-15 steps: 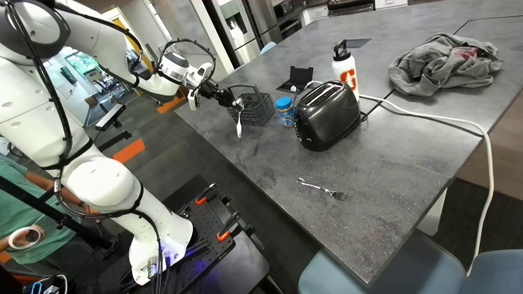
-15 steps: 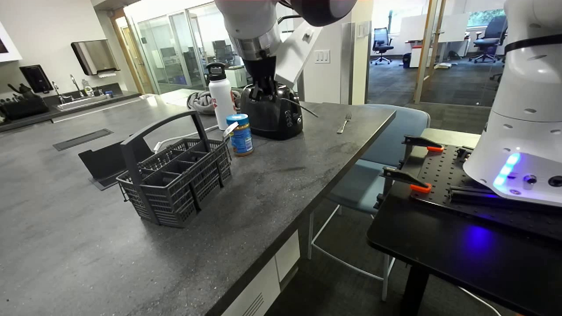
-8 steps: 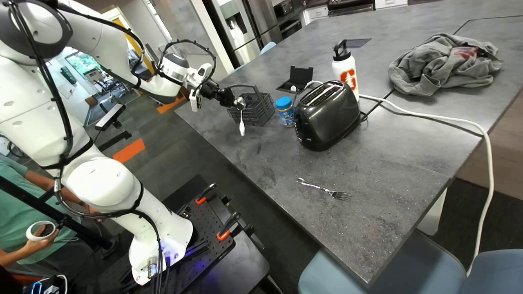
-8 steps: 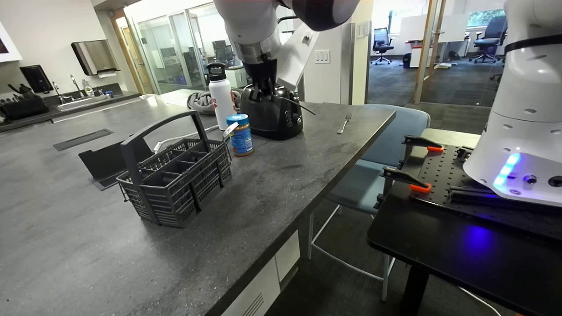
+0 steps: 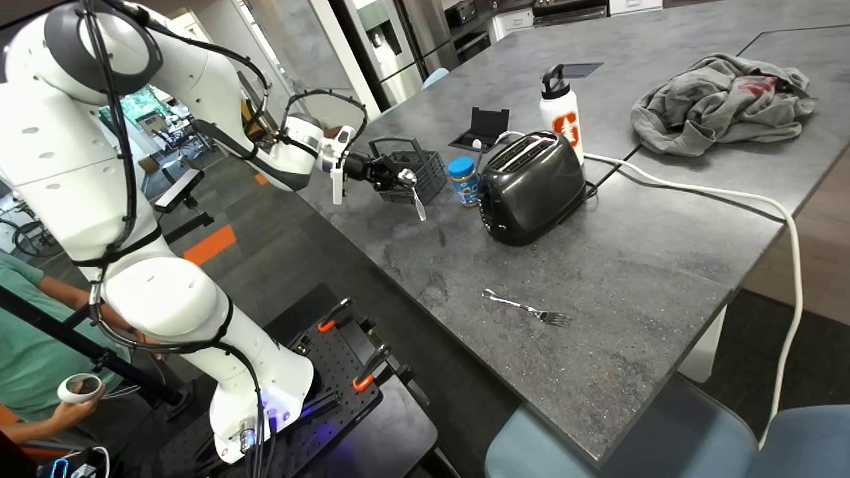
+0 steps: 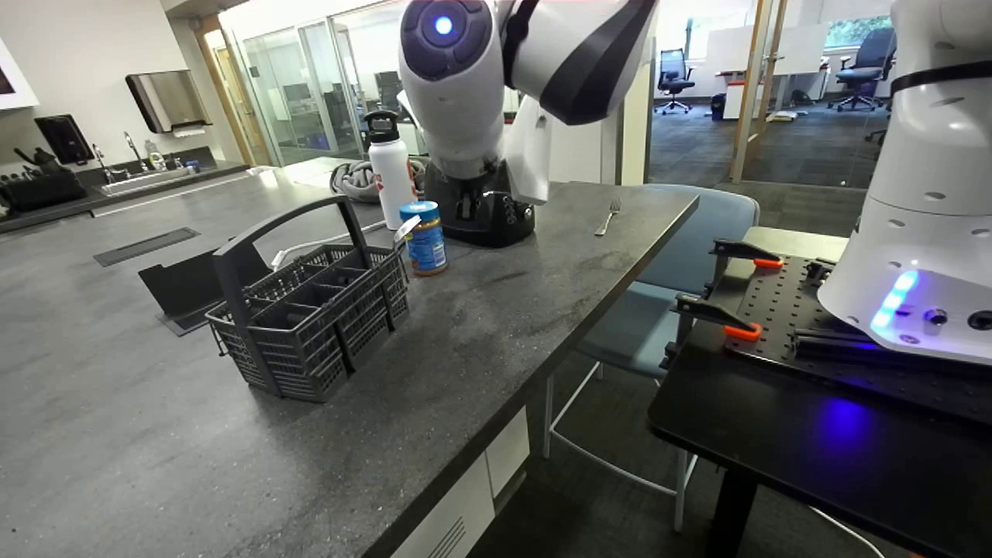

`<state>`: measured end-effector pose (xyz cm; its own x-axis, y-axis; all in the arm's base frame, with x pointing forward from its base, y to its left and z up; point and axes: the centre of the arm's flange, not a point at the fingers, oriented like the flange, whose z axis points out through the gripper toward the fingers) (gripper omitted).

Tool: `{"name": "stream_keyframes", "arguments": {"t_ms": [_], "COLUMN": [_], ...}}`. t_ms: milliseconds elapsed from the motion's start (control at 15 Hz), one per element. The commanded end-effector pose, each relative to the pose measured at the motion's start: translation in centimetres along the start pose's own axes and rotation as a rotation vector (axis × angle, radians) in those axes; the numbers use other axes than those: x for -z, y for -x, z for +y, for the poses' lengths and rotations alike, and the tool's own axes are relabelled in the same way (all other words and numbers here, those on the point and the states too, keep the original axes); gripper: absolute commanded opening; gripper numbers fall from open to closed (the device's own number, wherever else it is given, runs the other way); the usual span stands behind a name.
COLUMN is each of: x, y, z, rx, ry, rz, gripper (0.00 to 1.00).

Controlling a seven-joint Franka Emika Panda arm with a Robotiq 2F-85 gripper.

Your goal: Pick up the spoon from the basket and put it on the table

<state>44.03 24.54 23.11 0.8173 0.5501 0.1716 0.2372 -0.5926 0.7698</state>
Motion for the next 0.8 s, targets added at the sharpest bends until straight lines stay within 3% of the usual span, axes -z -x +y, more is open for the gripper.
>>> {"name": "stream_keyframes", "arguments": {"t_ms": [0, 200, 733], "x": [-2.5, -4.0, -6.3], "y": [1.2, 2.3, 4.2], "z": [-2.1, -3.7, -6.5], "rx": [0.111, 0.170, 0.210], "ry": [0.011, -0.007, -0.195], "rz": [0.060, 0.041, 0.026], "gripper": [0.02, 0.02, 0.02]}}
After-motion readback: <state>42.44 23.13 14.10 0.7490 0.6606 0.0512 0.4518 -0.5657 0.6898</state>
